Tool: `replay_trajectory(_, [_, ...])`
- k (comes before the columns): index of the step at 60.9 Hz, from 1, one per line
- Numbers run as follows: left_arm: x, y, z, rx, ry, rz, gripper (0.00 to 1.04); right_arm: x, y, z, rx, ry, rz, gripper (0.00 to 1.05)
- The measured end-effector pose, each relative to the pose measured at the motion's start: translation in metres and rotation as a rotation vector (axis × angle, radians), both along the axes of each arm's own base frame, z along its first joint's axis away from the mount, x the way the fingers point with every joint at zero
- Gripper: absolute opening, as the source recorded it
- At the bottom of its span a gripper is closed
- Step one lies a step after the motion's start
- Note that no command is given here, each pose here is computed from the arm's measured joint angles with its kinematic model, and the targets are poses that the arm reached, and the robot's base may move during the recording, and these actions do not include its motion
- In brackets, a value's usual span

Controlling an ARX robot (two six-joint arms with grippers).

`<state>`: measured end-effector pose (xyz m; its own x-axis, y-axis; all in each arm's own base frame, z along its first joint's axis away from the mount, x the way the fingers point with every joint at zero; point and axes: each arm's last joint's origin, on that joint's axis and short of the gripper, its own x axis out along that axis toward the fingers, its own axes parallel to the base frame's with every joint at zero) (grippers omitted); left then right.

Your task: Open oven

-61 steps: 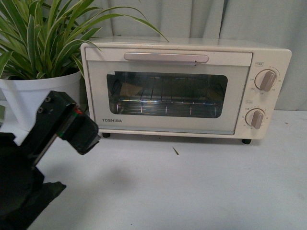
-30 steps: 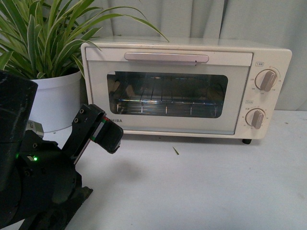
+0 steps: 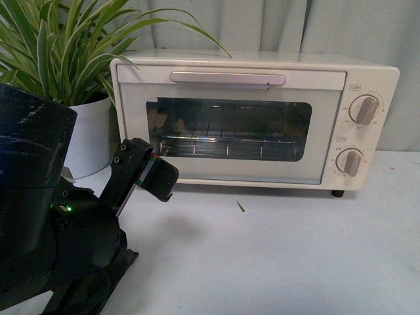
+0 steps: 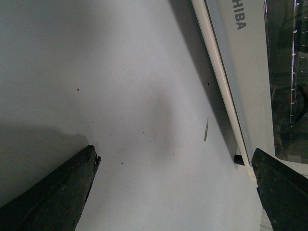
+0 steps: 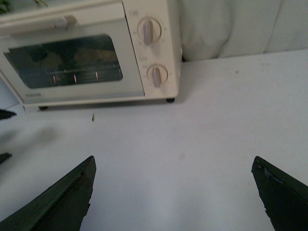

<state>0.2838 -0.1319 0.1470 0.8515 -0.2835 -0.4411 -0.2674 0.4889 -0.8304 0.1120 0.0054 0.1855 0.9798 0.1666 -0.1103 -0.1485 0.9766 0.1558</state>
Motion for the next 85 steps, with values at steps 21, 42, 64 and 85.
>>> replay_trajectory(21, [0.001, 0.002, 0.000, -0.018, 0.000, 0.011, 0.98, 0.078, 0.052, 0.083, -0.043, 0.038, 0.037, 0.95])
replay_trajectory(42, [0.002, 0.004, -0.001, -0.027, 0.005, 0.019, 0.98, 0.168, 0.121, 0.120, 0.004, 0.194, -0.038, 0.95])
replay_trajectory(64, [0.001, 0.011, 0.000, -0.034, 0.007, 0.040, 0.98, 0.211, 0.149, 0.111, 0.015, 0.268, -0.125, 0.95])
replay_trajectory(85, [0.001, 0.013, 0.000, -0.035, 0.008, 0.041, 0.98, 0.227, 0.154, 0.108, 0.005, 0.280, -0.158, 0.95])
